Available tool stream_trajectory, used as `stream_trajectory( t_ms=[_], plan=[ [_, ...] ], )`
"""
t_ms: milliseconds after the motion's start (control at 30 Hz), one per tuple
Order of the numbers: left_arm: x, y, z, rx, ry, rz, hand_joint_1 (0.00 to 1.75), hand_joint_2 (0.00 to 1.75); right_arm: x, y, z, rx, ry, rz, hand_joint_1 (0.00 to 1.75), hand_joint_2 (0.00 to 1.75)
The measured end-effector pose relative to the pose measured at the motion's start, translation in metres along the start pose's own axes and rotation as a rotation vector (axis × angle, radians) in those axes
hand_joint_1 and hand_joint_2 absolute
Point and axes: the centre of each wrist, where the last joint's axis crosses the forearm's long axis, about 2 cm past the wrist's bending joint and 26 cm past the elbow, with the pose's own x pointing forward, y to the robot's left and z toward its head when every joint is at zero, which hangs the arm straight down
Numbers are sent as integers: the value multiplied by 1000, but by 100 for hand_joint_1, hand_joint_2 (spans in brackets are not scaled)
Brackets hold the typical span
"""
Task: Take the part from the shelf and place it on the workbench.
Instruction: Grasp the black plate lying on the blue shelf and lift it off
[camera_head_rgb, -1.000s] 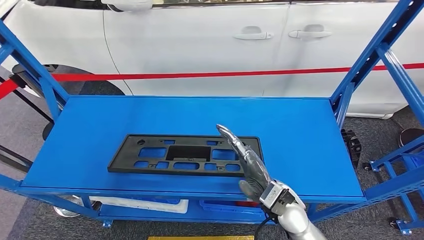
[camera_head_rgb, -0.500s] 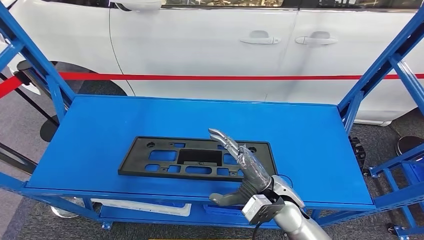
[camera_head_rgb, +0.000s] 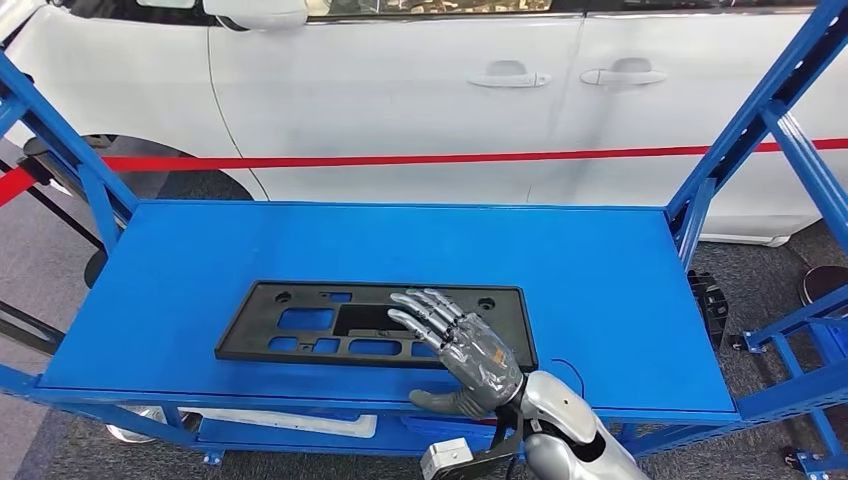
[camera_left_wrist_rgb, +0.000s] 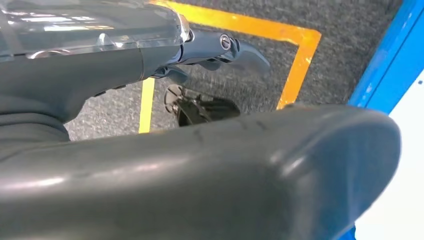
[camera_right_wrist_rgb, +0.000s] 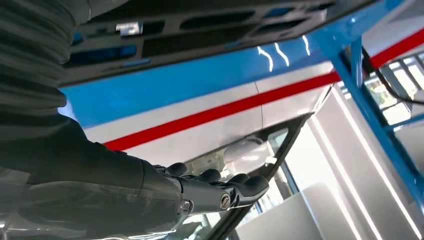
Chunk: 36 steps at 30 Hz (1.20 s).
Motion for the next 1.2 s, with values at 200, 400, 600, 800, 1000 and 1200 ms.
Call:
stream_trajectory(
  t_ms=[200,400,600,800,1000,1200],
  plan=[
    [1,0,0,-2,2,-6,0,0,1,8,-4,82,-18,-16,0,175],
    [0,-1,0,-5,4,-12,0,0,-2,12,-5,129,4,26,0,175],
    [0,-1,0,-9,5,-18,0,0,0,19,-7,136,18,172,0,175],
    [0,-1,0,-9,4,-28,0,0,8,30,-20,139,2,309,0,175],
    [-1,0,1,-7,8,-34,0,0,20,49,-25,173,-27,446,0,175],
    [-1,1,1,-14,0,-46,0,0,21,63,-27,229,-53,514,0,175]
  ],
)
